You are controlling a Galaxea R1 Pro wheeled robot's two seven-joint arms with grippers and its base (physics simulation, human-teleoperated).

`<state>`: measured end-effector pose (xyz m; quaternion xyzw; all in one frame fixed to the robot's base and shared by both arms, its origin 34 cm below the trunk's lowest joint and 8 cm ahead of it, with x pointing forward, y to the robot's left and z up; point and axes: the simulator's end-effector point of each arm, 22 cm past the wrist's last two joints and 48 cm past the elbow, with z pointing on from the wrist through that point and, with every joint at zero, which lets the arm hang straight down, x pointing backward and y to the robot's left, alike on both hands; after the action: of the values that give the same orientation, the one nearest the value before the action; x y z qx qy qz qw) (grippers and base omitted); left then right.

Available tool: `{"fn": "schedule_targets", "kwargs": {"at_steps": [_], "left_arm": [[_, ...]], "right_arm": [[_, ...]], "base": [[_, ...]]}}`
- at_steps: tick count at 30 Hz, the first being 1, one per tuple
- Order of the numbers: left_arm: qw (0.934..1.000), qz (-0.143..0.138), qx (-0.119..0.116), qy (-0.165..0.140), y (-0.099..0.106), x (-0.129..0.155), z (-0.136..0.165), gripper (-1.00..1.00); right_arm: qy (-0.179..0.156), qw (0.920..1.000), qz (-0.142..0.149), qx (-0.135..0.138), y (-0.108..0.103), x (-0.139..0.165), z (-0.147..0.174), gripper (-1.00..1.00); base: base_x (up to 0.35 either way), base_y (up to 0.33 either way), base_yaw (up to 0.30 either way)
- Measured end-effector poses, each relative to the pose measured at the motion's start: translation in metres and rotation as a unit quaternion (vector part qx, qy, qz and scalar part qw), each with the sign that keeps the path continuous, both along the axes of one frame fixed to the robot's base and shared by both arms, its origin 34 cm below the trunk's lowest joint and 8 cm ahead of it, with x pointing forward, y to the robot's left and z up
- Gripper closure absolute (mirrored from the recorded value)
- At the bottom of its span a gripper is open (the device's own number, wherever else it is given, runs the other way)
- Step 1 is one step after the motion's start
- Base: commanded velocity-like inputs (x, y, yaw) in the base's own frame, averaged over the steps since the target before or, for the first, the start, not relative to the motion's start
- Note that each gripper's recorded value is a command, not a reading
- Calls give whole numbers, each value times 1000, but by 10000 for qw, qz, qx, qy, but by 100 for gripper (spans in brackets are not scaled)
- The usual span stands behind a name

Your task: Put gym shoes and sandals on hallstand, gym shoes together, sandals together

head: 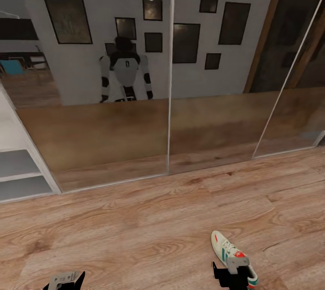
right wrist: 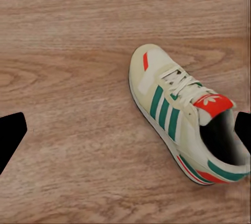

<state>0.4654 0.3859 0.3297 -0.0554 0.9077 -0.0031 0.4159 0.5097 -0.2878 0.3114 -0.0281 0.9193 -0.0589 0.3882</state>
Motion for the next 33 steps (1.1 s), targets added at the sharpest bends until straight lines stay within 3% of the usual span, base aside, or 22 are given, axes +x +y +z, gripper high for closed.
{"fn": "schedule_targets", "kwargs": {"at_steps": [14,33], "left_arm": [[10000,5,5,0,0,0,0,-100],[10000,12,3,-5,1,0,0,-100]], "right_arm": [[5,10000,-1,7,1,0,0,-100],[1,10000,-1,7,1,0,0,-100]], "base": [[-97,-268,0],[39,-271,0]]}}
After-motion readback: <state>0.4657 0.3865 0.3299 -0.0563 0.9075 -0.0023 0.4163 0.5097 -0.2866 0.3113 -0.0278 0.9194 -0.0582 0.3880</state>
